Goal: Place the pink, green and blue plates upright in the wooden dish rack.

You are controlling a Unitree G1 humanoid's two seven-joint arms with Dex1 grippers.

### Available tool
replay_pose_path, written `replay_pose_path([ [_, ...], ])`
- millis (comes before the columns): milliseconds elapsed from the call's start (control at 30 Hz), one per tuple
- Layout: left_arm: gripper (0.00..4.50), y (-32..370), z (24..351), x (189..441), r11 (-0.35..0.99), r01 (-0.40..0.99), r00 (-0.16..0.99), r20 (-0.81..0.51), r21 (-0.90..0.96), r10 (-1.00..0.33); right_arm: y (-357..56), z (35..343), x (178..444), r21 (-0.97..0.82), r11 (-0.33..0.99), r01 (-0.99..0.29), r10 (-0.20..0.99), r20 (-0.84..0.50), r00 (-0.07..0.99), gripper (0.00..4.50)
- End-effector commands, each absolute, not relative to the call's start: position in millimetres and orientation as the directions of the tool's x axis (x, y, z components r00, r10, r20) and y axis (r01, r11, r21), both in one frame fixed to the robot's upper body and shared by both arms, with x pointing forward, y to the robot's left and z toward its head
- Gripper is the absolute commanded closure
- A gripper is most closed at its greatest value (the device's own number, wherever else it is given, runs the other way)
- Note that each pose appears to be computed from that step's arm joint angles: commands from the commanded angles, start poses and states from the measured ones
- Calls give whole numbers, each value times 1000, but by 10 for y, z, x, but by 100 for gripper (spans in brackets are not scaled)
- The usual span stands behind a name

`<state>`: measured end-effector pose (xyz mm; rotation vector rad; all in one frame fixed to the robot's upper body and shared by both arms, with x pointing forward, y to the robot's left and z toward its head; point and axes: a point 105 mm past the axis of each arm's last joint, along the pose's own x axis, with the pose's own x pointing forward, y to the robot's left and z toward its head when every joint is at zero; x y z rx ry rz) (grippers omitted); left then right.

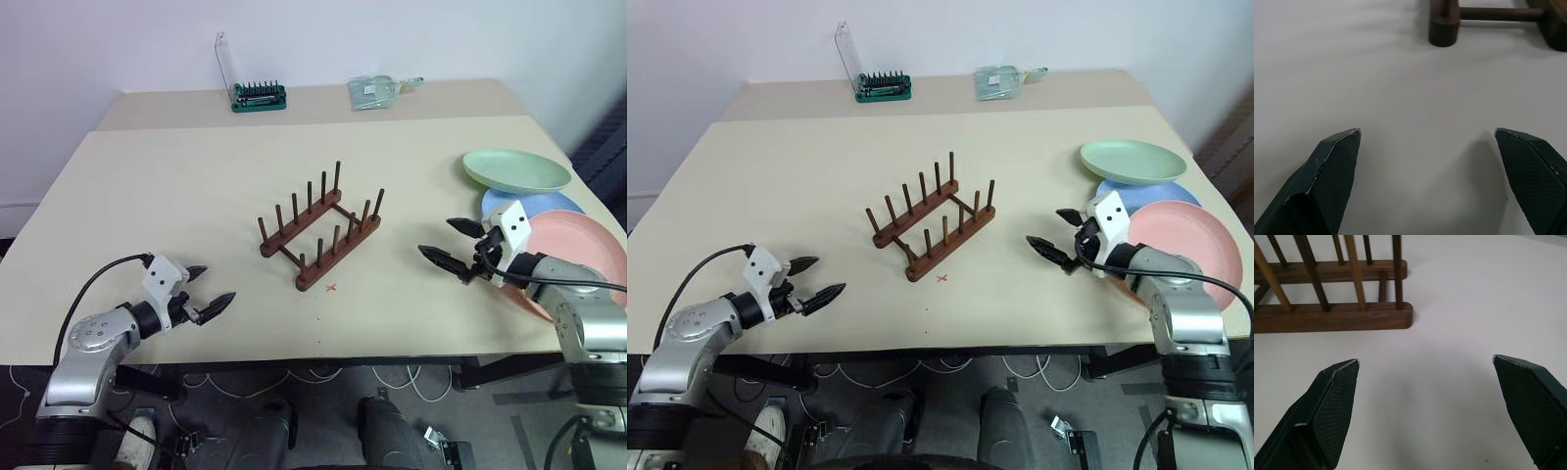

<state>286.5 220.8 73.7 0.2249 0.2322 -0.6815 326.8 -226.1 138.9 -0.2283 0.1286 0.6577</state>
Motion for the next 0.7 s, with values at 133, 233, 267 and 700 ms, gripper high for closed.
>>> replay_pose_path([
  [133,0,2063,769,2817,723,677,728,-268,138,-631,-2156,1435,3219,-177,757,-629,608,-161,777,4],
  [233,0,1909,840,2818,705,696,713,-245,135,-657,-2120,1476,3249,-177,750,-638,618,-156,770,4],
  [267,0,1854,873,2819,697,705,705,-234,131,-669,-2118,1509,3258,-174,749,-639,622,-147,769,4],
  [700,0,1066,677,2798,575,814,574,-261,81,-776,-1985,1415,3155,-173,738,-652,632,-163,758,4],
])
